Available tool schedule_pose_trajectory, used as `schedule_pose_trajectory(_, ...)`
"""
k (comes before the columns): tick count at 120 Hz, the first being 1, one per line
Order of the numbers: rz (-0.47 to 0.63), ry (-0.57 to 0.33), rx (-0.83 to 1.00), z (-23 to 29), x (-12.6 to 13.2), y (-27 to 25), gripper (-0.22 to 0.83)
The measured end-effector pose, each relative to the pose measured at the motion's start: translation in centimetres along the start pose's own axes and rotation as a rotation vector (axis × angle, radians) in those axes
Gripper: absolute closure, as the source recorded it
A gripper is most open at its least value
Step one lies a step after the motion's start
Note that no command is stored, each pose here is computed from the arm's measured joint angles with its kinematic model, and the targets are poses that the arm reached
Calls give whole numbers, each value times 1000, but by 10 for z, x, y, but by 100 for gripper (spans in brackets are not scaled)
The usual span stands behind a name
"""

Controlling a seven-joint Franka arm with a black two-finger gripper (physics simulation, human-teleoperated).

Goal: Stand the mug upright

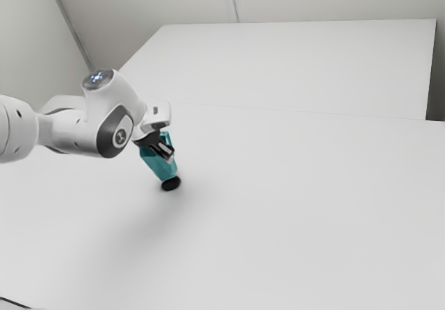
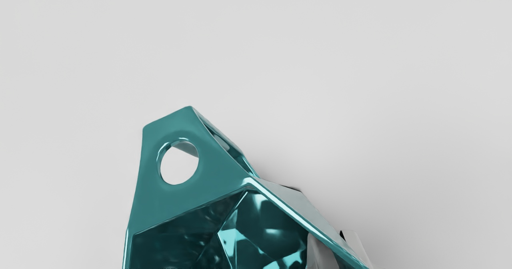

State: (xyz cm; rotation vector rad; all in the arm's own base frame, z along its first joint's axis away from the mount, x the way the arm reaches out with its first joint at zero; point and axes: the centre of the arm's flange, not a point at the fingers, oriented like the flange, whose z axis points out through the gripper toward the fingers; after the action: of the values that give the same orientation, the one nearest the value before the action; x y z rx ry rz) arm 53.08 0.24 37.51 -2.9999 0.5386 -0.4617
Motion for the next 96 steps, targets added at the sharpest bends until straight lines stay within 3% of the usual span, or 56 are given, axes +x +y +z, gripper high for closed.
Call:
schedule_pose_trajectory(82,4,13,-35,32,-10,1,78)
schedule_pose_trajectory(96,8,16,-35,32,-10,1,67)
